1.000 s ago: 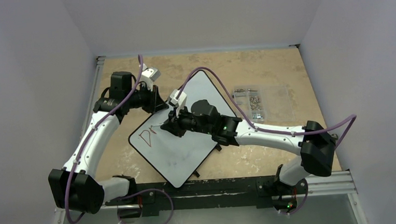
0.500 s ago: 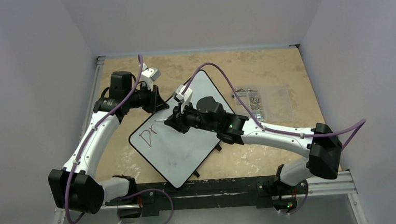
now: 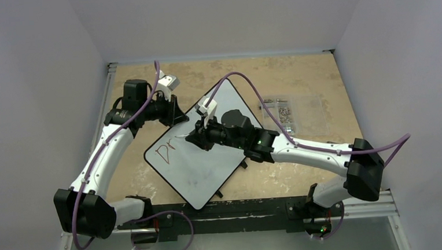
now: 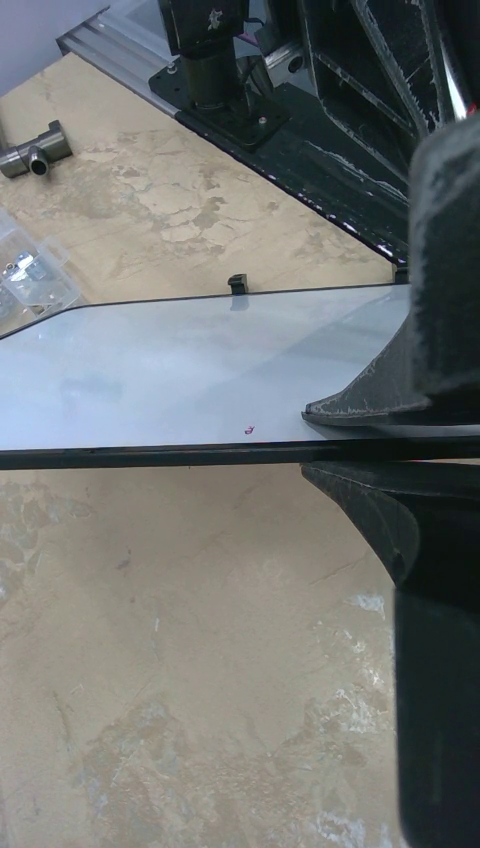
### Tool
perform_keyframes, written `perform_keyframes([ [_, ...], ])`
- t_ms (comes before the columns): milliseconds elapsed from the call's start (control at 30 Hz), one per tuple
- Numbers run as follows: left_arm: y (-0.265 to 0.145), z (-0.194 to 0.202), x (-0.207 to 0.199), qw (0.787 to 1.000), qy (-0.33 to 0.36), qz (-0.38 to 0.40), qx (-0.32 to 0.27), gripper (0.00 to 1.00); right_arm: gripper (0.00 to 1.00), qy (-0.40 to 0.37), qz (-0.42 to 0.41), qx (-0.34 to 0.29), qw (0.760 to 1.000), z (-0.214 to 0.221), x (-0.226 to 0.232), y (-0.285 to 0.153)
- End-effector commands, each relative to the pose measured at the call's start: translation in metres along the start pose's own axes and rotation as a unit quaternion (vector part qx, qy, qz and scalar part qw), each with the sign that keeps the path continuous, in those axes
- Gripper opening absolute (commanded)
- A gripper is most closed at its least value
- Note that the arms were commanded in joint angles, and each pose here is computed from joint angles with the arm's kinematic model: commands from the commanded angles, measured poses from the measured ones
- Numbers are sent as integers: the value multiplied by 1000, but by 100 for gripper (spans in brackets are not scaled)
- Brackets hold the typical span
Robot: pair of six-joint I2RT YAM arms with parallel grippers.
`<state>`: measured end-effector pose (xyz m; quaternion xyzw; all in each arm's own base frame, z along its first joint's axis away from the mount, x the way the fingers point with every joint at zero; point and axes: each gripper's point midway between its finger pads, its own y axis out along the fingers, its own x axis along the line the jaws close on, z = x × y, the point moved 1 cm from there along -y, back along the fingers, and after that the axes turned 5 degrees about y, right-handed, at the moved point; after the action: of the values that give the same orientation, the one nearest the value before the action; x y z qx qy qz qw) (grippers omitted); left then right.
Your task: Write a sentence on the whiteboard
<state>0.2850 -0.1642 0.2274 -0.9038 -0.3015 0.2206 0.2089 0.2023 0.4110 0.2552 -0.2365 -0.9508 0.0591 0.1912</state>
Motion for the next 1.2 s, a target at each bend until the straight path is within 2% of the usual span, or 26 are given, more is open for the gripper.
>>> perform_keyframes([
  [0, 0, -10, -7, 999, 51, 12, -9, 0, 0, 6, -5, -12, 1000, -4, 2, 5],
  [300, -1, -10, -8, 999, 51, 13, -10, 0, 0, 8, -9, 2, 1000, 6, 1, 12],
  [767, -1, -11, -8, 999, 50, 14, -12, 0, 0, 16, 32, 19, 999, 23, -17, 8],
  [1167, 0, -11, -9, 999, 49, 16, -12, 0, 0, 28, 64, 8, 998, 9, -35, 6],
])
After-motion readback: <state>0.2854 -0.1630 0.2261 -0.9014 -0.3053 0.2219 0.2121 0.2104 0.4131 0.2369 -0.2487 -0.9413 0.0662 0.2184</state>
